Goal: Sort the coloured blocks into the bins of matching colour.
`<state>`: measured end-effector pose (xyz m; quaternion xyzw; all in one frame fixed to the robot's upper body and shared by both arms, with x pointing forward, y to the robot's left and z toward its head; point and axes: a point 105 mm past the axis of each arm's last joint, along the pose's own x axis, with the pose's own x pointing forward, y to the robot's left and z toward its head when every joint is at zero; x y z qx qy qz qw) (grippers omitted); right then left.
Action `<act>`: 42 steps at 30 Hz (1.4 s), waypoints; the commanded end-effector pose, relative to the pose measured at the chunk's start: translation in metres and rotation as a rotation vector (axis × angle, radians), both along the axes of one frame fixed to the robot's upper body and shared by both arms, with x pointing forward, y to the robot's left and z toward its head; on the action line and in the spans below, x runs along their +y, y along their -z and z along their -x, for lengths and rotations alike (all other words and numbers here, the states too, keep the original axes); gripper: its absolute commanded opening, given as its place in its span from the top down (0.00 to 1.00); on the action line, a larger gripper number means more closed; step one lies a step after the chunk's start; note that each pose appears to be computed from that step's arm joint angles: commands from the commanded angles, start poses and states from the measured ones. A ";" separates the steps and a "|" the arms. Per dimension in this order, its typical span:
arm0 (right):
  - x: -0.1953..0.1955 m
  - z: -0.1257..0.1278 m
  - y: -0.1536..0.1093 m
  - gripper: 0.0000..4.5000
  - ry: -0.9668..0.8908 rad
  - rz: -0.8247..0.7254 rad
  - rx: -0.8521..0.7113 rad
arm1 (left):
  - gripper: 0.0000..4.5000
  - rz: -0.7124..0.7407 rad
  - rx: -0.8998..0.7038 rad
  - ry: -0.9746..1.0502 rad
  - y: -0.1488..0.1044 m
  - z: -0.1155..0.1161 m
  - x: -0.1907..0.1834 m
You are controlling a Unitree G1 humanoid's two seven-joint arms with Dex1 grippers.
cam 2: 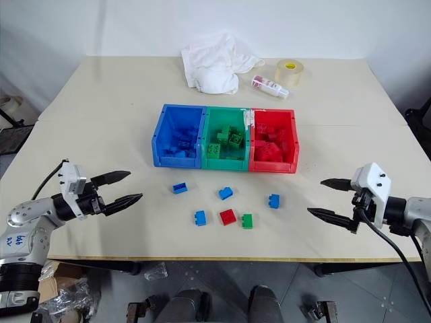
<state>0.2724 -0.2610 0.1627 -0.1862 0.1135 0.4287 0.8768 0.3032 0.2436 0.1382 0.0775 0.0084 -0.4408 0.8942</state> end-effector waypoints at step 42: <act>0.071 -0.039 0.048 0.13 -0.222 0.037 0.159 | 0.00 0.051 -0.051 0.126 -0.006 0.012 -0.034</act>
